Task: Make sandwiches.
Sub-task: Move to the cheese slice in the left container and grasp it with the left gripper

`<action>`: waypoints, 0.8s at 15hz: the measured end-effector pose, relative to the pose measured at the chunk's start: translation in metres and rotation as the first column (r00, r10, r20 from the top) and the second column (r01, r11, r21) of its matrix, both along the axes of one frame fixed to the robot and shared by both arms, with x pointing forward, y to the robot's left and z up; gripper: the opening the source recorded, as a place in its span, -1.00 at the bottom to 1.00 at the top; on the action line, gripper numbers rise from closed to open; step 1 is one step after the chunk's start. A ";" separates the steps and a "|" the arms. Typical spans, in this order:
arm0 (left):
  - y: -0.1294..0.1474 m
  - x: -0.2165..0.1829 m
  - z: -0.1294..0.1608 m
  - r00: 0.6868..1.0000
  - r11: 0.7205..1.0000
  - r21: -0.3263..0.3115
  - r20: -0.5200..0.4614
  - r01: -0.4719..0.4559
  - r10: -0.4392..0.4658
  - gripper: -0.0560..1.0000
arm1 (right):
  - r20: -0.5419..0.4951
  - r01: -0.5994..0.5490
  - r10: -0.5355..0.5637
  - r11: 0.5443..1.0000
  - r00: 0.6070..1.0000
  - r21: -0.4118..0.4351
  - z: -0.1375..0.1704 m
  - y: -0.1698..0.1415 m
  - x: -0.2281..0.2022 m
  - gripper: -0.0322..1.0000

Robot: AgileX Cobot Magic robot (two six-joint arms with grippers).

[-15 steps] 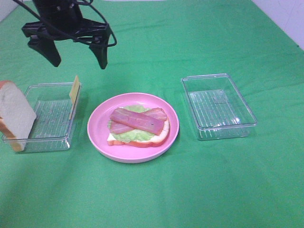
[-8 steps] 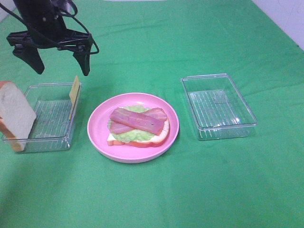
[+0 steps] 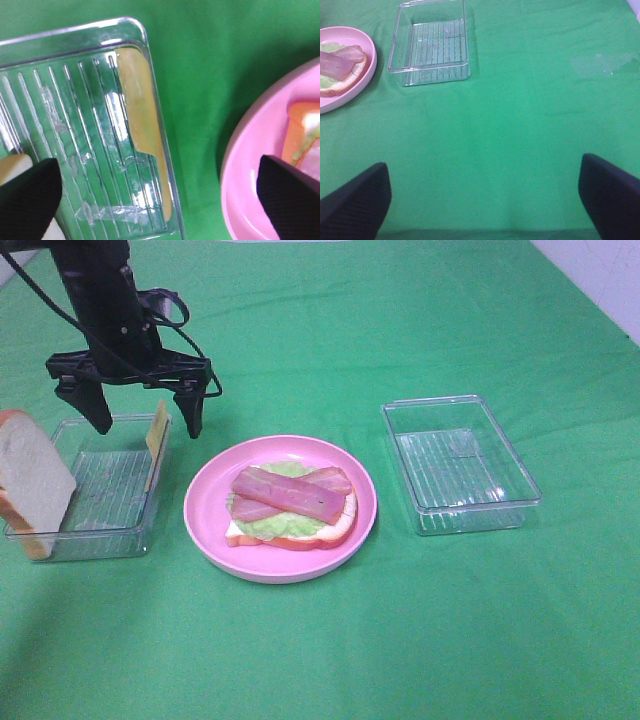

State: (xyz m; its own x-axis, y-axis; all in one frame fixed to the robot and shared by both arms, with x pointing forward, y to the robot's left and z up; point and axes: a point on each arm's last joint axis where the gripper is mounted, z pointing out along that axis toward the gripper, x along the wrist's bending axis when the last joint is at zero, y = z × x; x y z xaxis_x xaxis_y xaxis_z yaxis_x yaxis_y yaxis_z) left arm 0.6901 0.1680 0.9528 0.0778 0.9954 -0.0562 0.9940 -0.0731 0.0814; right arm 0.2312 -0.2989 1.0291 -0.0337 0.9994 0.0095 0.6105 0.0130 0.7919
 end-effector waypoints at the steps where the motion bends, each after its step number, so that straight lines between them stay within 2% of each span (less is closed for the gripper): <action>1: 0.000 0.001 -0.004 1.000 1.000 0.000 -0.006 -0.001 0.001 0.98 | 0.000 0.000 0.000 1.000 1.000 0.000 0.000 0.000 0.000 0.94; 5: -0.001 0.002 -0.014 1.000 1.000 0.006 -0.027 0.000 0.001 0.85 | 0.000 0.000 0.000 1.000 1.000 0.000 0.000 0.000 0.000 0.94; 6: -0.001 0.002 -0.014 1.000 1.000 0.006 -0.027 0.000 0.001 0.70 | 0.000 0.000 0.000 1.000 1.000 0.000 0.000 0.000 0.000 0.94; 8: -0.001 0.002 -0.014 1.000 1.000 0.005 -0.027 -0.001 0.001 0.27 | 0.000 0.000 0.000 1.000 1.000 0.000 0.000 0.000 0.000 0.94; 9: -0.001 0.002 -0.014 1.000 1.000 0.003 -0.027 -0.001 0.001 0.15 | 0.000 0.000 0.000 1.000 1.000 0.000 0.000 0.000 0.000 0.94; 12: -0.001 0.002 -0.015 1.000 1.000 0.003 -0.028 -0.001 0.001 0.08 | 0.000 0.000 0.000 1.000 1.000 0.000 0.000 0.000 0.000 0.94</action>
State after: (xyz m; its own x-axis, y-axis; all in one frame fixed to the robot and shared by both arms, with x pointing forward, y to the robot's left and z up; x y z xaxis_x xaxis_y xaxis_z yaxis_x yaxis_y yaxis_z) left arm 0.6921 0.1670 0.9383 0.0748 0.9957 -0.0552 0.9960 -0.0719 0.0531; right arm 0.2312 -0.2989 1.0291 -0.0337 0.9994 0.0095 0.6105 0.0130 0.7919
